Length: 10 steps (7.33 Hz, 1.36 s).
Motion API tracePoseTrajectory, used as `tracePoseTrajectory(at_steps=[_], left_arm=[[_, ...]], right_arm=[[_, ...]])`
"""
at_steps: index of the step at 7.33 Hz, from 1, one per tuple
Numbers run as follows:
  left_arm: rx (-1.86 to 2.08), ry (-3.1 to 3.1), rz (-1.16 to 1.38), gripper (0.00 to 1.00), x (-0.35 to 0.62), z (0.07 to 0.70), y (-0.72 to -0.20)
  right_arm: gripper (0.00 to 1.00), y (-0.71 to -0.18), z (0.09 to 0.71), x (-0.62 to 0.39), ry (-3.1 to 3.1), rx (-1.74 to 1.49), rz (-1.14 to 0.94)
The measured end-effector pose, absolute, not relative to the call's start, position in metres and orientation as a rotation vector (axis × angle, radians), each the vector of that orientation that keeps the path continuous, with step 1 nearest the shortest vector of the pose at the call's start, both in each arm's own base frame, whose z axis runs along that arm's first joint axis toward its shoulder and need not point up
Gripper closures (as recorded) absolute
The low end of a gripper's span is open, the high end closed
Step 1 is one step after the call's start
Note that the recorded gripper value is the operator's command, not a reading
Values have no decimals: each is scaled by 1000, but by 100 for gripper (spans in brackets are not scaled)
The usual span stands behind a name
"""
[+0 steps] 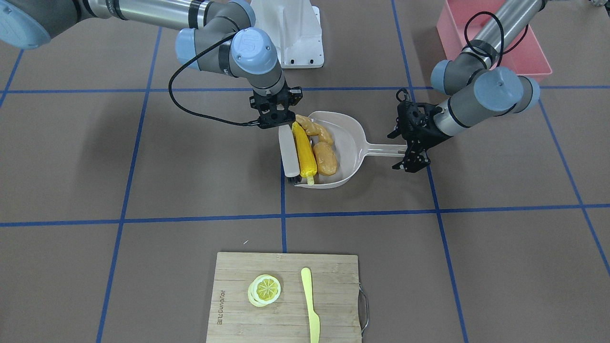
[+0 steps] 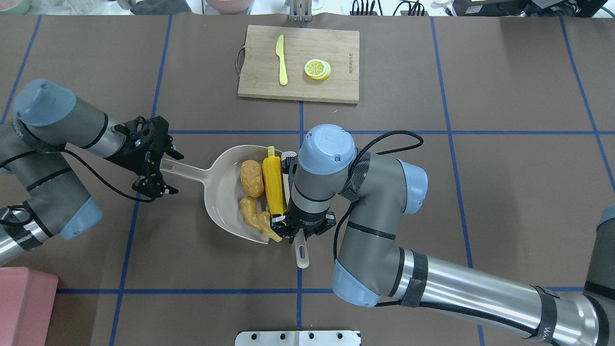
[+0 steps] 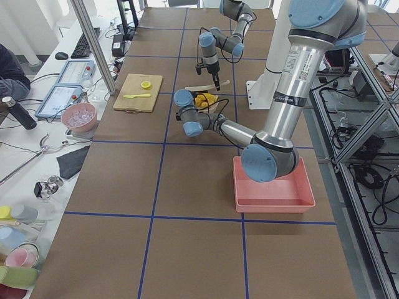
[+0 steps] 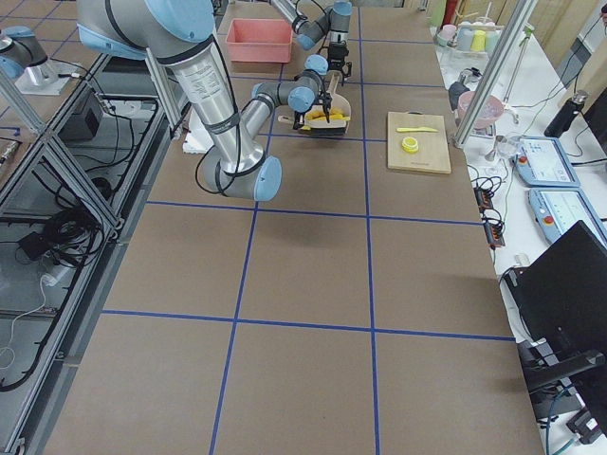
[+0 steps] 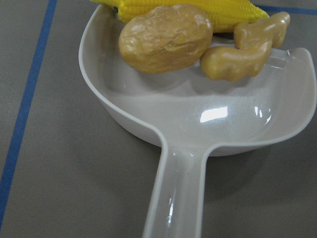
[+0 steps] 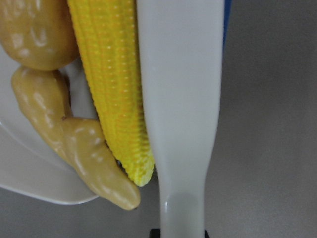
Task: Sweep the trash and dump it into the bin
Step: 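Sweep the corn, potato and ginger into the dustpan with the right gripper's brush, then push the brush against the food to settle it in the dustpan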
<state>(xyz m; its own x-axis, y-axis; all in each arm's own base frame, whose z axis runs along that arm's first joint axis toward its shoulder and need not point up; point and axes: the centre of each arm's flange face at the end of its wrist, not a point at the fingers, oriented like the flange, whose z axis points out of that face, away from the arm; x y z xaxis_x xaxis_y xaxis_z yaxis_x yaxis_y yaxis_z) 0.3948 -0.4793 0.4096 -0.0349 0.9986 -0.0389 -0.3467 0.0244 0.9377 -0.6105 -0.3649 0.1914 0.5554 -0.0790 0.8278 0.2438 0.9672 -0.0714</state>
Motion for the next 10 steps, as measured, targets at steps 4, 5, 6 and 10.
tracePoseTrajectory(at_steps=[4,5,6,10], left_arm=[[901,998,1366,7,394,410,-478],[900,998,1365,7,394,410,-479],[899,998,1365,10,394,410,-479],[906,1006,1369,16,391,412,-476]], right_arm=[[100,-361,176,-613,-1032,-180,-167],[100,-360,173,-614,-1040,-181,-162],[100,-360,168,-614,-1052,-182,-155],[100,-359,157,-615,-1074,-181,-147]])
